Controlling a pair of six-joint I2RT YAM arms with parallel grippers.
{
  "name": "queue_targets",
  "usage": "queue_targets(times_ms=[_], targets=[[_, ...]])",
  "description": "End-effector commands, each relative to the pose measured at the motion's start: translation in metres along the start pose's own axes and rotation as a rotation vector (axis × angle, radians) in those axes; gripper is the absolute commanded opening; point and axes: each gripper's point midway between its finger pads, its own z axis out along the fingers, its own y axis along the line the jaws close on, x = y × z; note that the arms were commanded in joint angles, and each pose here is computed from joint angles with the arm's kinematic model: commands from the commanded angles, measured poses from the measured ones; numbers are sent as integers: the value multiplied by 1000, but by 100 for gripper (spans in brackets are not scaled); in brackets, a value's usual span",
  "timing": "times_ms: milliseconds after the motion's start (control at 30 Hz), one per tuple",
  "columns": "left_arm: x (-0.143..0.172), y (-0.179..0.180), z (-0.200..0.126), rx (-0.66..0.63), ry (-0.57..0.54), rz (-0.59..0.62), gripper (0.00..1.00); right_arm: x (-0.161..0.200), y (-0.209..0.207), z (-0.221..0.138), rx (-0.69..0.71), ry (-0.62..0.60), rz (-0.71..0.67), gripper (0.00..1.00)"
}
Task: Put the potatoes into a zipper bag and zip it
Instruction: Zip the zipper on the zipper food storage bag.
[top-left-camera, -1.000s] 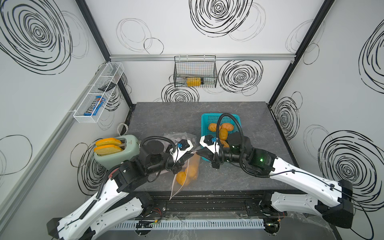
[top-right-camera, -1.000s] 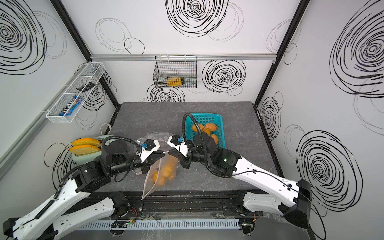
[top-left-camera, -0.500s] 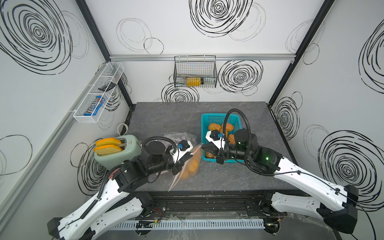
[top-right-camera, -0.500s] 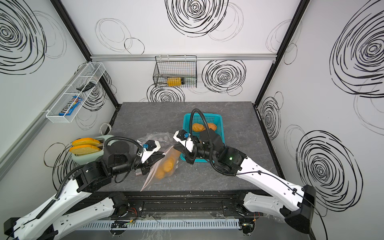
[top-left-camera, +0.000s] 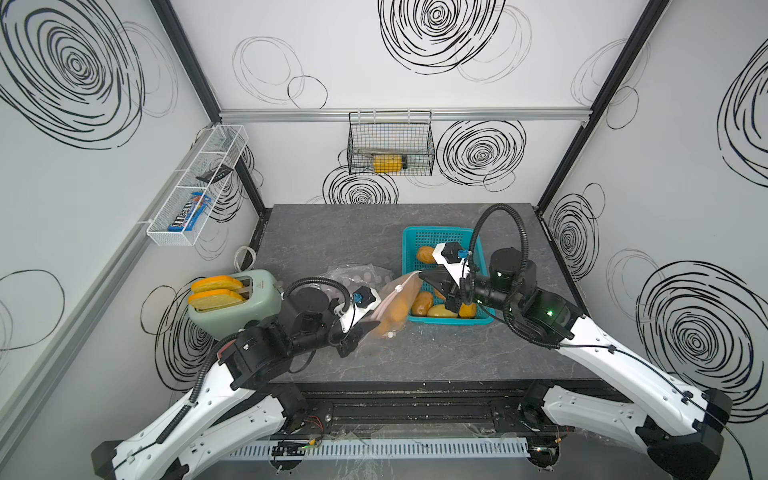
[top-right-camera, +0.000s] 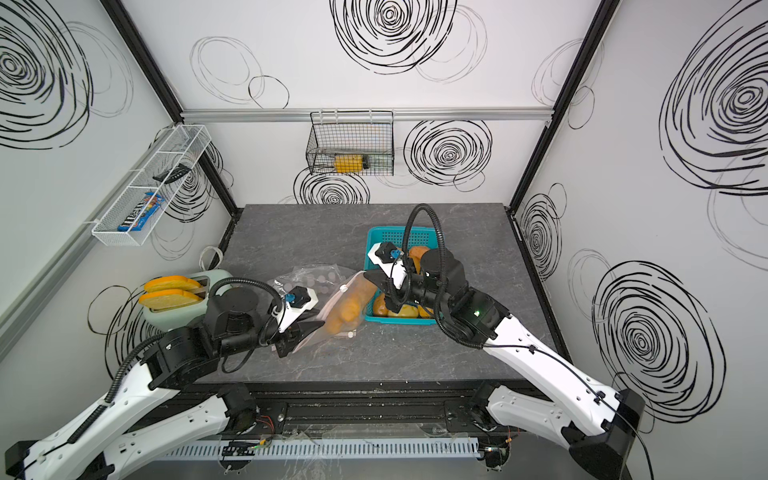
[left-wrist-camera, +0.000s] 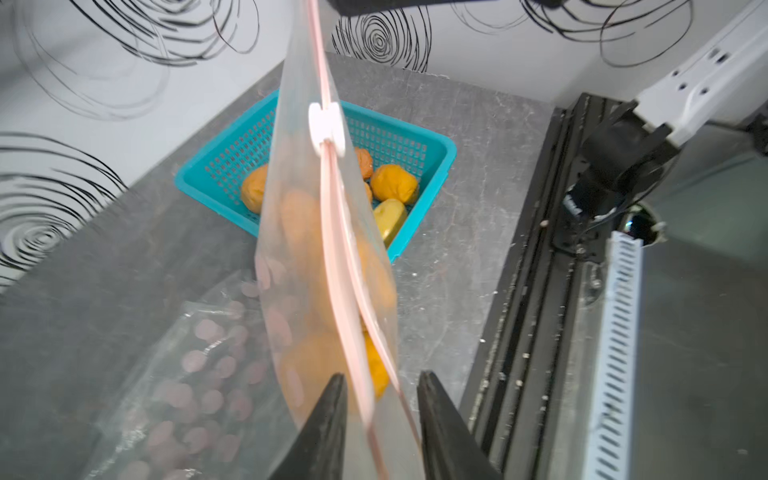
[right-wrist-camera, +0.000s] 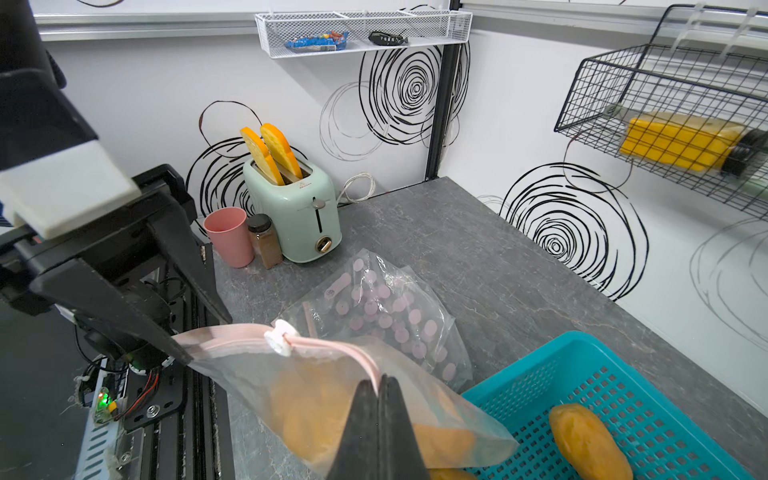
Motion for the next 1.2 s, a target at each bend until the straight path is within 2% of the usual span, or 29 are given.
queue_targets(times_ms=[0,33,100,133,267,400,567,767,967,1067,1167], targets=[[-25,-10,-3,60,-107,-3,41,-10,5,-3,-31,-57,-4,0],[-32,-11,-3,70,-127,0,44,-8,6,-2,-38,-56,-3,0],[-42,-6,-2,46,-151,3,58,-7,9,-1,-52,-53,1,0],[-48,-1,-1,23,-162,0,61,-6,11,-1,-61,-52,3,0],[-66,8,7,-2,-185,-23,64,-1,12,2,-67,-39,7,0],[-76,6,19,32,-187,-42,63,0,13,5,-73,-32,9,0],[-77,10,29,12,-171,-38,57,4,15,9,-80,-20,11,0],[-76,12,32,3,-144,-34,42,9,16,10,-80,-8,11,0],[-70,11,32,3,-124,-22,36,11,13,12,-66,1,5,0],[-67,10,32,7,-119,-20,28,12,12,12,-63,3,1,0],[-63,9,34,10,-104,-21,25,10,12,11,-61,-2,-1,0]])
